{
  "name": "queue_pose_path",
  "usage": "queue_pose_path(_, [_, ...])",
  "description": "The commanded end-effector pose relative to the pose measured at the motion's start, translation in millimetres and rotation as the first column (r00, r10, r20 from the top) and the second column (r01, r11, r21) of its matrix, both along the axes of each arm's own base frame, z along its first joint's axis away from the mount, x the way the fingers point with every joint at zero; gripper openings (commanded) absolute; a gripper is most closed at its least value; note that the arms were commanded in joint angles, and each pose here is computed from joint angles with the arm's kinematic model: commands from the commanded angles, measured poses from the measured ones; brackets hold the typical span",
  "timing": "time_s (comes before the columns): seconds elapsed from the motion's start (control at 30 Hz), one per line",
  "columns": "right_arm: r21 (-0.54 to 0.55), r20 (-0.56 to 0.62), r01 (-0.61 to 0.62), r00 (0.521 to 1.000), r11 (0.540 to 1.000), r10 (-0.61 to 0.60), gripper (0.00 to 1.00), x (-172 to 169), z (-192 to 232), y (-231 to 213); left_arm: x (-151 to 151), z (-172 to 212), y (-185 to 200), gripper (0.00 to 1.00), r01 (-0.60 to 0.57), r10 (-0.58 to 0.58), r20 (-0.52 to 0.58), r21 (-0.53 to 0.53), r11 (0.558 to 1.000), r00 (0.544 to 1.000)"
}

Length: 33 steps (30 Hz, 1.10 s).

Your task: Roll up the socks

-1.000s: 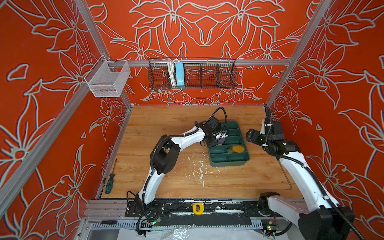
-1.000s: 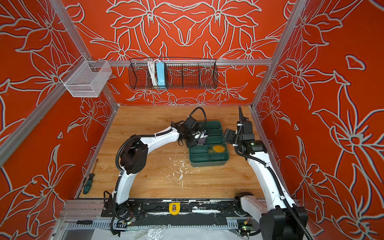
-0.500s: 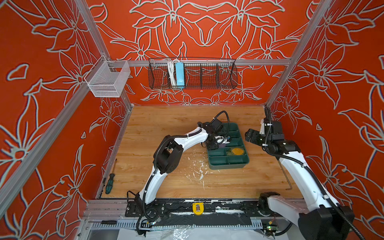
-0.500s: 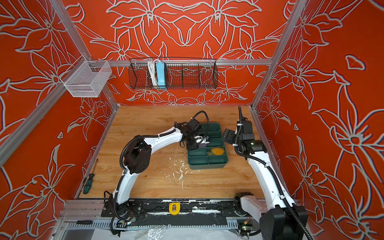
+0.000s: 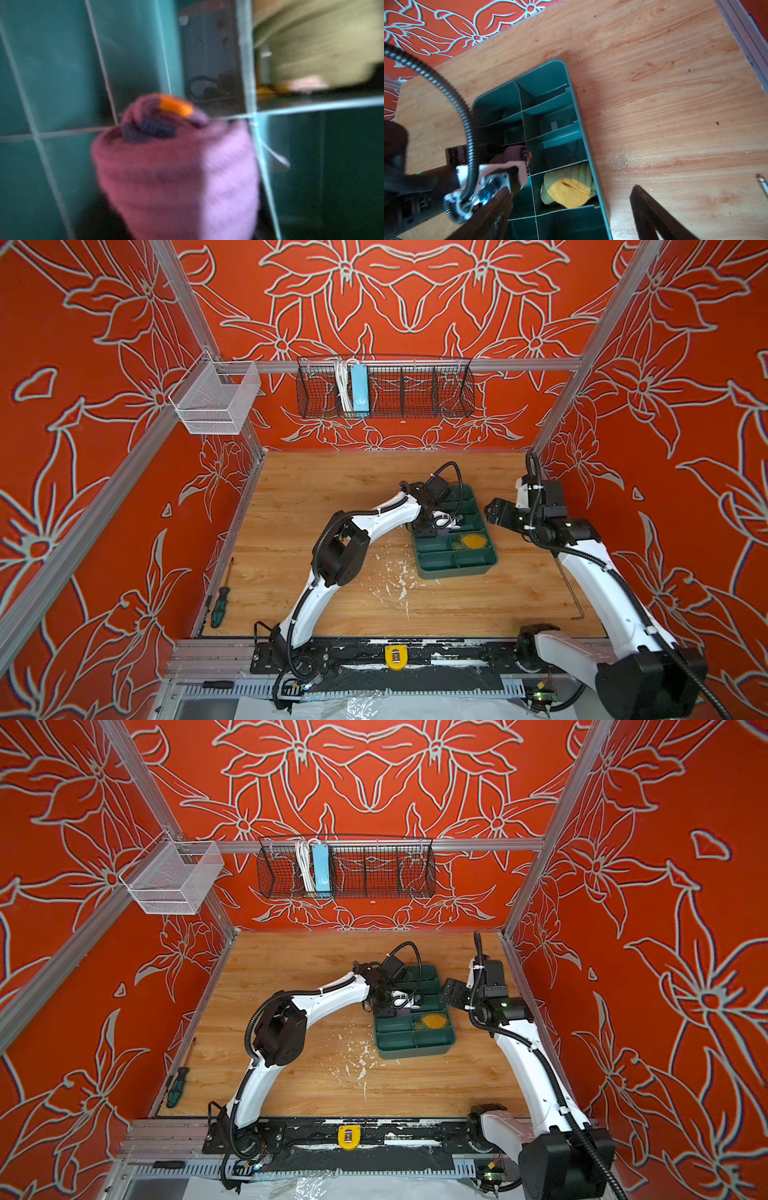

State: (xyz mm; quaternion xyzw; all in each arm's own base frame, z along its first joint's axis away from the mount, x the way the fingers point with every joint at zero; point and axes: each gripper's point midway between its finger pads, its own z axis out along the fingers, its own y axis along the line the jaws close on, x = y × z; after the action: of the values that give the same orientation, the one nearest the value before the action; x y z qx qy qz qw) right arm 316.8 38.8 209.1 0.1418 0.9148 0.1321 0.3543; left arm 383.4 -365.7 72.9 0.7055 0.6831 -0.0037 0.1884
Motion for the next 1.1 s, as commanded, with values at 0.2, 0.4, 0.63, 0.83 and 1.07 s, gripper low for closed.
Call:
queue_pose_path(0.2, [-0.014,0.014,-0.011,1.000,1.000,0.012,0.92,-1.0,3.2,-1.0,-22.3,-2.4,20.6,0.85,0.110,-0.108,-0.026,0.101,0.989,0.994])
queue_pose_path(0.4, [-0.014,0.019,-0.008,1.000,1.000,0.008,0.92,-1.6,3.1,-1.6,-25.1,30.5,13.3,0.97,0.130,-0.131,0.014,0.025,0.991,0.991])
queue_pose_path(0.63, [-0.008,0.019,-0.003,1.000,1.000,0.003,0.93,1.7,-2.1,-1.4,-34.8,69.8,0.9,0.97,0.184,-0.180,0.047,-0.087,0.979,0.983])
queue_pose_path(0.83, [0.047,0.013,-0.056,0.998,0.997,0.055,0.93,5.1,-6.0,12.4,-56.7,100.5,-0.6,0.97,0.244,-0.233,0.079,-0.206,0.948,0.969])
queue_pose_path(1.07, [0.049,-0.043,-0.163,0.985,0.985,0.165,0.77,10.0,-28.3,50.7,-51.1,208.6,22.6,0.97,0.144,0.040,0.275,-0.613,0.777,0.961])
